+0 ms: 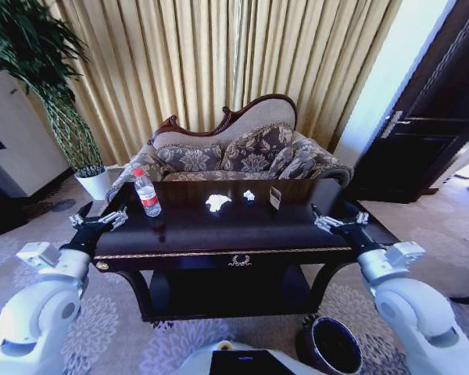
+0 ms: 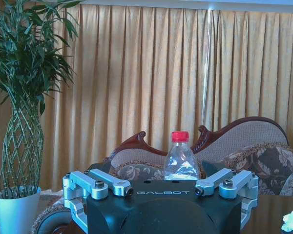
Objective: Move to the front of the table and place the trash on the table into the trash bin.
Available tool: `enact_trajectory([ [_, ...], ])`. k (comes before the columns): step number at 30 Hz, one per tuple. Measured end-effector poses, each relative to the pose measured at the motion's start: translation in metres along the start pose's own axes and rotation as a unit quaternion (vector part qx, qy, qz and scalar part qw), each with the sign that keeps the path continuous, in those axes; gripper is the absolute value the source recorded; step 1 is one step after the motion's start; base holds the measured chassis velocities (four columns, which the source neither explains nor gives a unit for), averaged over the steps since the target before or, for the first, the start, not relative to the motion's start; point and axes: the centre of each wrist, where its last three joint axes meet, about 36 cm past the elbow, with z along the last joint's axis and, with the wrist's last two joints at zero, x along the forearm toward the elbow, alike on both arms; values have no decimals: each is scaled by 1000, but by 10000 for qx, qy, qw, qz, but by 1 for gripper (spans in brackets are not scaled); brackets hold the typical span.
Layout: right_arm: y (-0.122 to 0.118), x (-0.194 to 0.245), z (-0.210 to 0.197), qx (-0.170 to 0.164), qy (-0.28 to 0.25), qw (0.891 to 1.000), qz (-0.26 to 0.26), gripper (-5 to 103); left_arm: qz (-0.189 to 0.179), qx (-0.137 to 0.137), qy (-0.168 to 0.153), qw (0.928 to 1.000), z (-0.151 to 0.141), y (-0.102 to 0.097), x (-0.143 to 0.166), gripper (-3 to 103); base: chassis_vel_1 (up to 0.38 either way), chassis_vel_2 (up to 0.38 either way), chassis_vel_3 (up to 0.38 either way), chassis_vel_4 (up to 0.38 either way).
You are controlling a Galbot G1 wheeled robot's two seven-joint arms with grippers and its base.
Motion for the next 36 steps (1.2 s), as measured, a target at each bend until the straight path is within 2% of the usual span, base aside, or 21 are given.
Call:
enact_trajectory([
  [5, -12, -18, -19, -96, 540, 9985, -39, 100, 24, -42, -16, 10000, -4, -4, 8, 100, 0, 0, 0, 0],
  [10, -18, -33, -34, -95, 790, 9966, -203, 100, 6, -42, -10, 10000, -5, -5, 11, 100, 0, 0, 0, 0],
  [12, -28, -52, -48, -12, 962, 9948, -328, 100, -29, -39, 6, 10000, -5, -5, 13, 100, 0, 0, 0, 0],
  [15, -39, -67, -58, -76, 1165, 9925, -373, 100, -63, -53, 17, 10000, -4, -5, 15, 100, 0, 0, 0, 0],
  [21, -48, -95, -60, -171, 1491, 9877, -426, 100, -115, -83, 53, 9999, -3, -7, 19, 100, 0, 0, 0, 0],
  [36, -22, -148, -49, -188, 1721, 9814, -833, 100, -219, -120, 93, 9996, -4, -9, 25, 100, 0, 0, 0, 0],
])
